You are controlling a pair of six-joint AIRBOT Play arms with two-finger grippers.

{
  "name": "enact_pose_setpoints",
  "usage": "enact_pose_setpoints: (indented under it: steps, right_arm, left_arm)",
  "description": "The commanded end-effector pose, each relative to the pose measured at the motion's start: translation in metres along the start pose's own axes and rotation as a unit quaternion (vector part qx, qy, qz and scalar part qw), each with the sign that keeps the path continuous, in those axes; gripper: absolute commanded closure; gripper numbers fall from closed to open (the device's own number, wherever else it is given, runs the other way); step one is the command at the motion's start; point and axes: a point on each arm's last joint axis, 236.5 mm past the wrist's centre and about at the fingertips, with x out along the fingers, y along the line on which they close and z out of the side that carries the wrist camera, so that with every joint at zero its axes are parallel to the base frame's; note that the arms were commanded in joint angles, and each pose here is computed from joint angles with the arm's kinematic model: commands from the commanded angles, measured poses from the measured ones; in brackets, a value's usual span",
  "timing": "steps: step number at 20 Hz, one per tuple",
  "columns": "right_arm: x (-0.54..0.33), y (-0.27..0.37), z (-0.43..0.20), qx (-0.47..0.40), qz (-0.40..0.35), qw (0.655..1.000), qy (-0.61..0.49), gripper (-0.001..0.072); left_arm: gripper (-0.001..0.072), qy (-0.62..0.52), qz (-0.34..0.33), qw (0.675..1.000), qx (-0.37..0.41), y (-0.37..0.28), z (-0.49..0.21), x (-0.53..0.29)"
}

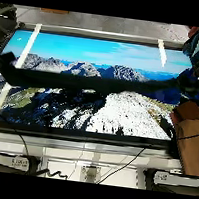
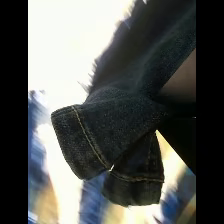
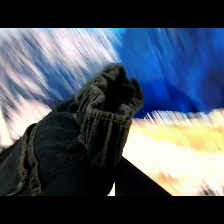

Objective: Fold the clothes and pants, and hang the long-sleeved shirts on hangers.

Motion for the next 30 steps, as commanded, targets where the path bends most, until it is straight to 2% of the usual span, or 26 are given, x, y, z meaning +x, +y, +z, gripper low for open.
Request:
enact_pose_setpoints:
  steps: [1,5,10,11,12,13,14,15,18,20,23,24,26,28,30]
  right_arm:
    - [0.012,-0.054,-0.084,-0.013,-0.082,0.99,0.114,0.0676]
    - [-0.005,-0.081,-0.141,-0.041,-0.127,0.98,0.149,0.0675]
    - [-0.028,-0.081,-0.161,-0.052,-0.137,0.98,0.136,0.0666]
    - [-0.03,-0.08,-0.159,-0.054,-0.137,0.98,0.132,0.057]
    - [-0.03,-0.08,-0.159,-0.054,-0.138,0.98,0.131,0.0302]
    - [-0.03,-0.08,-0.158,-0.054,-0.138,0.981,0.129,0.0004]
    - [-0.029,-0.08,-0.155,-0.055,-0.137,0.981,0.123,0.0018]
    - [-0.028,-0.079,-0.152,-0.055,-0.136,0.982,0.116,0.0019]
    - [-0.028,-0.077,-0.152,-0.053,-0.133,0.983,0.116,0.0026]
    - [-0.032,-0.074,-0.15,-0.048,-0.131,0.983,0.116,0.0026]
    - [-0.044,-0.045,-0.13,-0.027,-0.091,0.99,0.099,0.0026]
    - [-0.051,-0.035,-0.122,-0.027,-0.078,0.992,0.093,0.0026]
    - [-0.069,-0.023,-0.108,-0.04,-0.072,0.993,0.084,0.0026]
    - [-0.085,-0.015,-0.091,-0.051,-0.071,0.994,0.062,0.0026]
    - [-0.095,-0.008,-0.077,-0.057,-0.07,0.995,0.04,0.0026]
  left_arm:
    - [0.0681,0.038,0.021,0.999,0.029,0.017,-0.06,0.017]
    - [0.0681,0.062,0.065,0.994,0.059,0.053,-0.121,0.016]
    - [0.068,0.111,0.082,0.99,0.028,0.081,-0.177,0.022]
    - [0.068,0.118,0.083,0.989,0.029,0.081,-0.182,0.023]
    - [0.0667,0.124,0.085,0.988,0.029,0.082,-0.185,0.023]
    - [0.0511,0.128,0.086,0.988,0.028,0.083,-0.187,0.022]
    - [0.0204,0.13,0.086,0.987,0.027,0.083,-0.188,0.022]
    - [0.0006,0.13,0.086,0.988,0.012,0.082,-0.188,0.021]
    - [0.0013,0.13,0.1,0.986,-0.005,0.087,-0.181,0.01]
    - [0.0013,0.145,0.151,0.978,-0.011,0.116,-0.177,-0.01]
    - [0.0016,0.179,0.172,0.965,-0.08,0.152,-0.18,-0.033]
    - [0.0016,0.191,0.158,0.965,-0.084,0.161,-0.184,-0.032]
    - [0.01,0.237,0.099,0.96,-0.112,0.17,-0.21,-0.022]
    - [0.01,0.256,0.049,0.954,-0.148,0.18,-0.236,-0.01]
    - [0.0109,0.249,-0.035,0.954,-0.165,0.171,-0.253,0.006]
